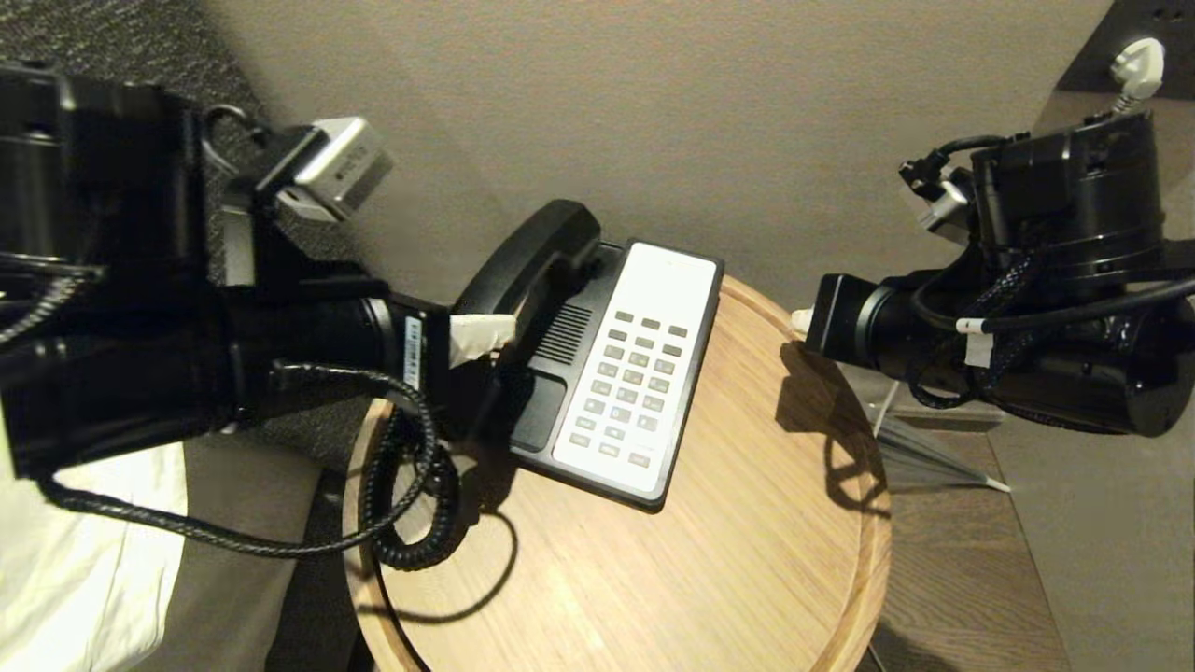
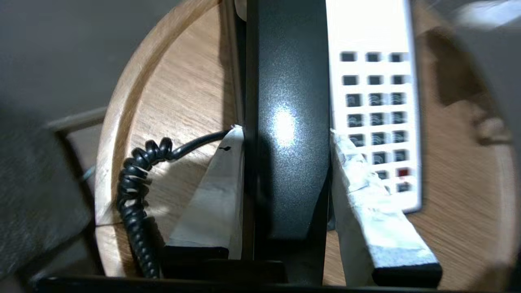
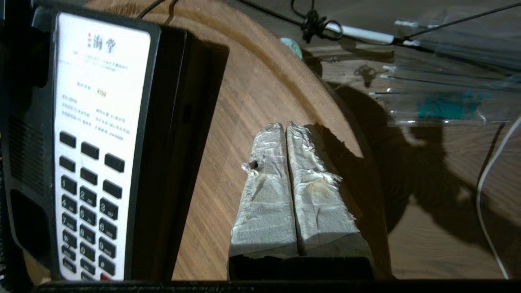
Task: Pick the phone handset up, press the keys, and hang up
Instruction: Put the handset back
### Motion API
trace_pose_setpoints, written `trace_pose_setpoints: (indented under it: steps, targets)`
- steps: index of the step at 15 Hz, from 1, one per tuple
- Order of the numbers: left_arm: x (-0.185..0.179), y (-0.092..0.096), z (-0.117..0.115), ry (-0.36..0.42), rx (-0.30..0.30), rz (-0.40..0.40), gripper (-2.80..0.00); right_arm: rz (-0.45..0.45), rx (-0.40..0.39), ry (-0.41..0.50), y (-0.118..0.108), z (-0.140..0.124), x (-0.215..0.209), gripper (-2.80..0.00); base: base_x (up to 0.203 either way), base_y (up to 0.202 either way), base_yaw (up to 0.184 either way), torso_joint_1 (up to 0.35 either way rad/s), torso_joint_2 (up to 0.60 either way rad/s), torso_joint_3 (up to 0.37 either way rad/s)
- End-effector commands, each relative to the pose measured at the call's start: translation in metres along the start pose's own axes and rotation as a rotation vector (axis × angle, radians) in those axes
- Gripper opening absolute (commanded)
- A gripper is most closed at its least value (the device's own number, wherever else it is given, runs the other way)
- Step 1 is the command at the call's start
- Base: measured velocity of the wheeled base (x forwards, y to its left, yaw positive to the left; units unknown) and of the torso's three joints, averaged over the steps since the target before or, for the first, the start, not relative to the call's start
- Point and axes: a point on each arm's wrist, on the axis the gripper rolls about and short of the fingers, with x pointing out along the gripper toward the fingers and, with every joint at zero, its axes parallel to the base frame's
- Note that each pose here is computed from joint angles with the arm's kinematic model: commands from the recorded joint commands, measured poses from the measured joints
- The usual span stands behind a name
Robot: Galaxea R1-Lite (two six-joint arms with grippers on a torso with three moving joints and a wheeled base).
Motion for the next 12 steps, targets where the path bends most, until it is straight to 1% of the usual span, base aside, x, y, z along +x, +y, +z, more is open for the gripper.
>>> trace_pose_setpoints:
  steps: [1, 3, 6, 10, 12]
  targets:
    - [0.022, -0.009, 0.000, 0.037, 0.014, 0.029, -2.80, -0.026, 0.012, -0.020, -0.004, 0.003, -0.002, -2.80, 0.000, 0.000, 0.000, 0.000, 0.00, 0.000]
    - [0.026, -0.009, 0.001, 0.043, 0.014, 0.043, -2.80, -0.049, 0.019, -0.033, -0.010, 0.007, -0.003, -2.80, 0.000, 0.000, 0.000, 0.000, 0.00, 0.000]
    - [0.030, -0.010, 0.006, 0.031, 0.011, 0.057, -2.80, -0.051, 0.022, -0.031, -0.012, 0.005, -0.004, -2.80, 0.000, 0.000, 0.000, 0.000, 0.00, 0.000]
    - [0.033, -0.018, 0.012, 0.016, 0.014, 0.029, -2.80, -0.057, 0.019, -0.024, -0.013, 0.004, -0.004, -2.80, 0.000, 0.000, 0.000, 0.000, 0.00, 0.000]
    - [0.033, -0.023, 0.010, 0.023, 0.019, 0.017, -2.80, -0.057, 0.019, -0.024, -0.013, 0.005, -0.005, -2.80, 0.000, 0.000, 0.000, 0.000, 0.00, 0.000]
